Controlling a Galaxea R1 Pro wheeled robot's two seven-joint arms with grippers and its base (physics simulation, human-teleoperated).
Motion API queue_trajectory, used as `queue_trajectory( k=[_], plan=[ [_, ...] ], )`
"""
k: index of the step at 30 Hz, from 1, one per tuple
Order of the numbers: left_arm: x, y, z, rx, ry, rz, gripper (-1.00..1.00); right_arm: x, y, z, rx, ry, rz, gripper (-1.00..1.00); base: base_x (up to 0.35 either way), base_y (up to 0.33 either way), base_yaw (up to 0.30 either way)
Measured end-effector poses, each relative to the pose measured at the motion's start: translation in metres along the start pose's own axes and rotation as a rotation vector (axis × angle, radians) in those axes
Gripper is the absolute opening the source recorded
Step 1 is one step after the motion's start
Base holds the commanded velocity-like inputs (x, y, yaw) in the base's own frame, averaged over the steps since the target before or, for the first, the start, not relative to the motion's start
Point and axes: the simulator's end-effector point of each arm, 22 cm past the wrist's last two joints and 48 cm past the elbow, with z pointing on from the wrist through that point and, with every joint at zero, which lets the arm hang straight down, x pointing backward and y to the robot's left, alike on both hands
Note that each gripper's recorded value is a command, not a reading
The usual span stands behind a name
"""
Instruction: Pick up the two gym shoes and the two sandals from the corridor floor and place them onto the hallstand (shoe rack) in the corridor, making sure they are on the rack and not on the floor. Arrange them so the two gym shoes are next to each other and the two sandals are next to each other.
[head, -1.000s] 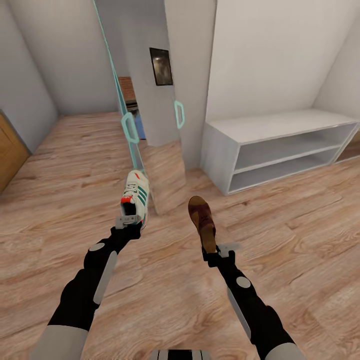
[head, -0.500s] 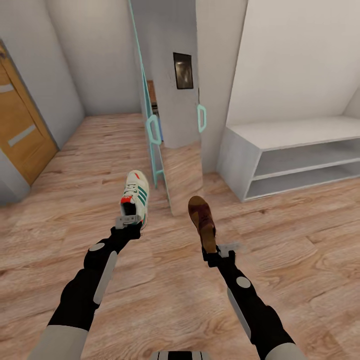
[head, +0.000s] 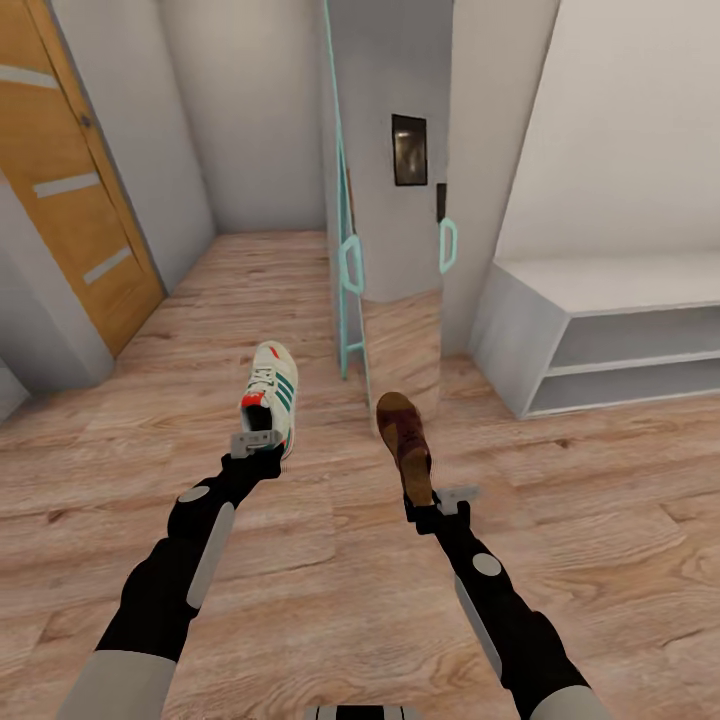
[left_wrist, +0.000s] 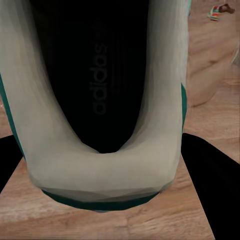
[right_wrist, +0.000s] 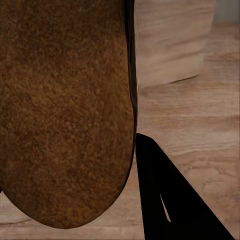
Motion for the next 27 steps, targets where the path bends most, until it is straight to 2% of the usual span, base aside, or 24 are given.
queue_trajectory(
  k=[7, 16, 27],
  plan=[
    [-0.004, -0.001, -0.002, 0.000, -0.007, 0.001, -1.00, -0.005, 0.000, -0.001, 0.000, -0.008, -0.001, -1.00, 0.000, 0.104, 0.238],
    [-0.009, -0.002, -0.005, 0.002, -0.016, 0.002, -1.00, -0.011, 0.000, -0.003, 0.000, -0.018, -0.003, -1.00, 0.020, 0.301, 0.238],
    [-0.016, -0.003, -0.009, 0.004, -0.028, 0.003, -1.00, -0.018, 0.000, -0.005, 0.001, -0.031, -0.005, -1.00, 0.144, 0.313, 0.238]
  ],
)
